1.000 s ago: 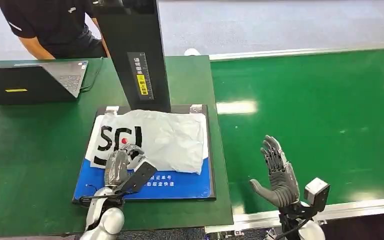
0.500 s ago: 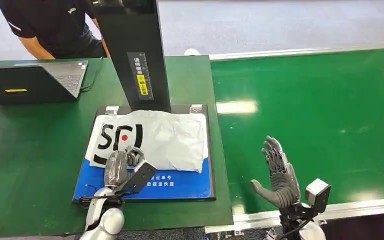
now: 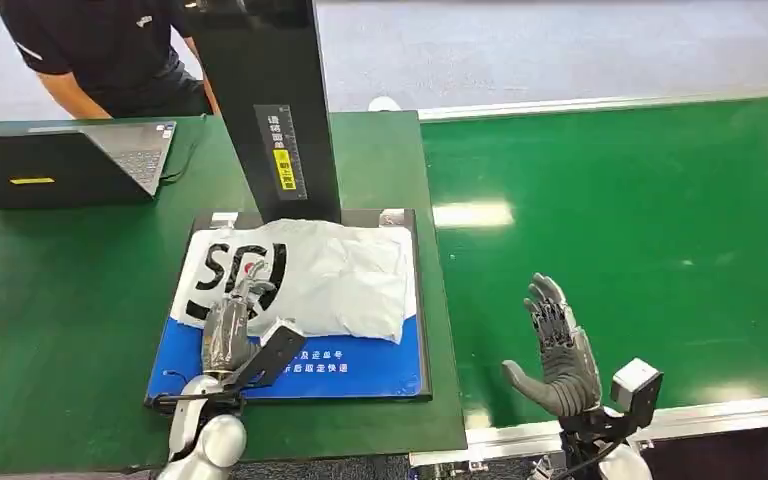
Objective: Moved the parcel from conveyor to table for the left to box.
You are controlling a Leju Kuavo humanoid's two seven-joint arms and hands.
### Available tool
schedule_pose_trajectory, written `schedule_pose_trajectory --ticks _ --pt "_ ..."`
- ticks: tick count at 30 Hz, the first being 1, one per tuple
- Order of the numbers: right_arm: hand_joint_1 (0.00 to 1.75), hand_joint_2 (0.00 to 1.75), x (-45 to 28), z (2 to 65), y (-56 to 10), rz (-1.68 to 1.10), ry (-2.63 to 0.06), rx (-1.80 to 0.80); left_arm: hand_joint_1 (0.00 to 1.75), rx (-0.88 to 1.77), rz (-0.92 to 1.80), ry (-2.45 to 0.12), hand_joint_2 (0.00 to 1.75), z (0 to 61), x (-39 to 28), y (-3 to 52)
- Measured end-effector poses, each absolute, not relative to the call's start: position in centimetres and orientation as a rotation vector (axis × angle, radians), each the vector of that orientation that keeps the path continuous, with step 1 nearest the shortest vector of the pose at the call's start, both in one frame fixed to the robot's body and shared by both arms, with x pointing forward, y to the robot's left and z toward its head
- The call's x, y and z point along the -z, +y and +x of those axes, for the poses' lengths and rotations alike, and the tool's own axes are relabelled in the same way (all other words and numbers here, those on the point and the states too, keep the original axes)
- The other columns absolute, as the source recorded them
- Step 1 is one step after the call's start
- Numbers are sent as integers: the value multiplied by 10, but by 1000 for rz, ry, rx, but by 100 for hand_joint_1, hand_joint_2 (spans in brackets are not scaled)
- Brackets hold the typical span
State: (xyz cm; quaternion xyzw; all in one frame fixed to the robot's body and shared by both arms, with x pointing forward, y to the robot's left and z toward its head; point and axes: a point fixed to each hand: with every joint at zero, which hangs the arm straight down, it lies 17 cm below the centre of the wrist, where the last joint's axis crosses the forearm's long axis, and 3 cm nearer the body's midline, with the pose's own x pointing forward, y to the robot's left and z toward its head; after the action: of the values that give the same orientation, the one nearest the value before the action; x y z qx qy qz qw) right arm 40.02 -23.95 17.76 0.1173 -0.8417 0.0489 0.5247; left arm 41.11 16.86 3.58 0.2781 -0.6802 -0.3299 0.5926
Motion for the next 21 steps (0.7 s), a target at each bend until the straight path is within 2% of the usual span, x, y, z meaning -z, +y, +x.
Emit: schedule_pose_trajectory --ticks 6,13,21 --pt "0 175 -177 400 -240 279 -2014 -115 0 760 638 -1588 175 411 -36 168" --pt "0 175 -178 401 -241 280 -2016 -110 0 710 384 -1635 175 403 -33 145" --pt "0 175 -178 404 -242 282 -2018 -104 0 833 527 -1543 175 403 -18 156"
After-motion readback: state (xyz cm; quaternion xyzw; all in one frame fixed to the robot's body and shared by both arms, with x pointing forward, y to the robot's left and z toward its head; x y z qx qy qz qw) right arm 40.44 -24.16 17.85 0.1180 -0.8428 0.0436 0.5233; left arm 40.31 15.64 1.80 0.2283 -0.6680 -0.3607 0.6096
